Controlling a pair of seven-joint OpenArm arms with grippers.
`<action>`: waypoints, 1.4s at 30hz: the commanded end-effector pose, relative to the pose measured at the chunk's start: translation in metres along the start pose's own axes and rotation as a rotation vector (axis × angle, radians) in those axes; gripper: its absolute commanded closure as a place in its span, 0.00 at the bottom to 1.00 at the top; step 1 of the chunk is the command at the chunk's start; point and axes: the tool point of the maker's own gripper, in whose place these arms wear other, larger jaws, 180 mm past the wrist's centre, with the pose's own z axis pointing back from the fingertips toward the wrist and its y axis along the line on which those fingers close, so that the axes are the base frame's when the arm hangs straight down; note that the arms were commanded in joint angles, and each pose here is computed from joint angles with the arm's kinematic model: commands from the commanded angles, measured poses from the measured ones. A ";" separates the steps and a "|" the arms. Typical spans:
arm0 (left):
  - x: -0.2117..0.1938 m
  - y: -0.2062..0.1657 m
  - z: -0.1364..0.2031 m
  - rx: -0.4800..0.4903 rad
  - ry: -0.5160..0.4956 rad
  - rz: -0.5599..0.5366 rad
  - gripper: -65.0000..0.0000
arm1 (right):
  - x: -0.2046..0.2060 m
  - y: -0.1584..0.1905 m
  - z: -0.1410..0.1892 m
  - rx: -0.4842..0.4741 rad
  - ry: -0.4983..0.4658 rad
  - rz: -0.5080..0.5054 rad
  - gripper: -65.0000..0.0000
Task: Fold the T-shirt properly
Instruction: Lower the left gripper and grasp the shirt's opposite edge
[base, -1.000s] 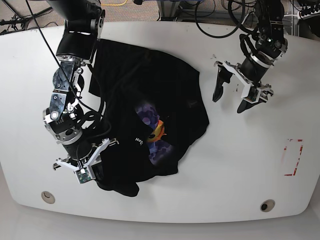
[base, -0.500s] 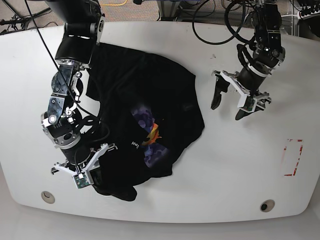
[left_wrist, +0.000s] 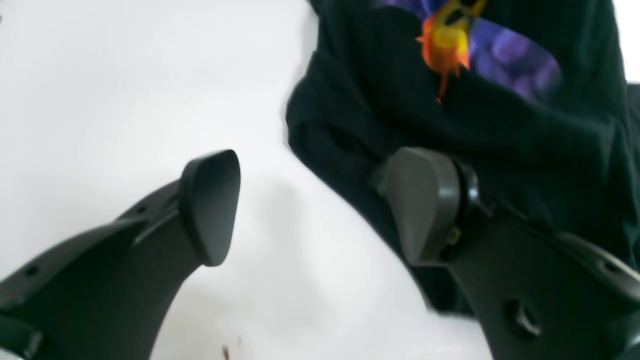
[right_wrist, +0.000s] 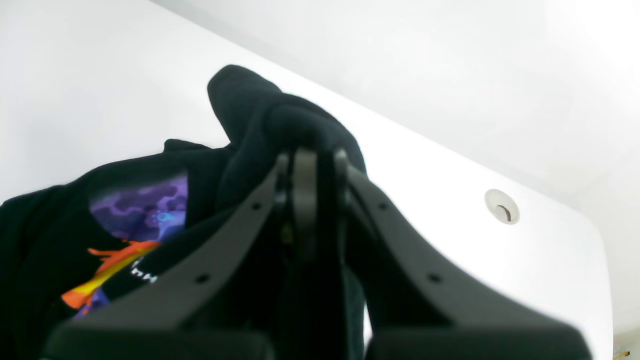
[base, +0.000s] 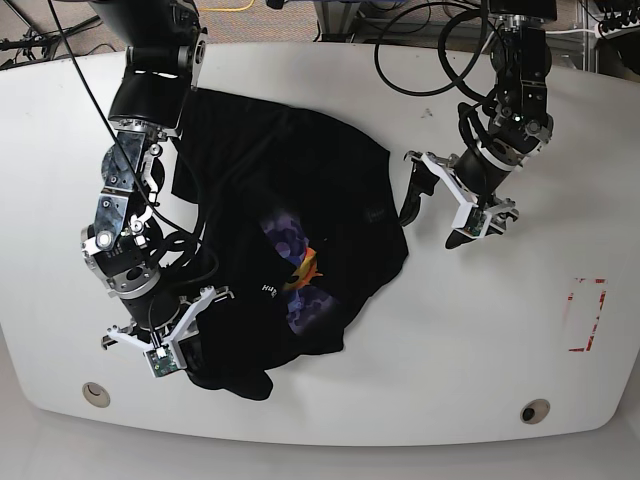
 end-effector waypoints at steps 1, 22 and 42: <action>0.007 0.003 -0.004 -0.002 -0.031 0.009 0.31 | 0.024 -0.010 0.003 -0.021 -0.076 0.012 1.00; -0.016 0.010 -0.044 -0.018 0.076 0.040 0.31 | 0.017 -0.010 0.000 -0.017 -0.055 -0.003 1.00; -0.036 0.005 -0.072 -0.074 0.136 0.106 0.31 | 0.015 -0.007 0.002 -0.012 -0.053 0.001 0.99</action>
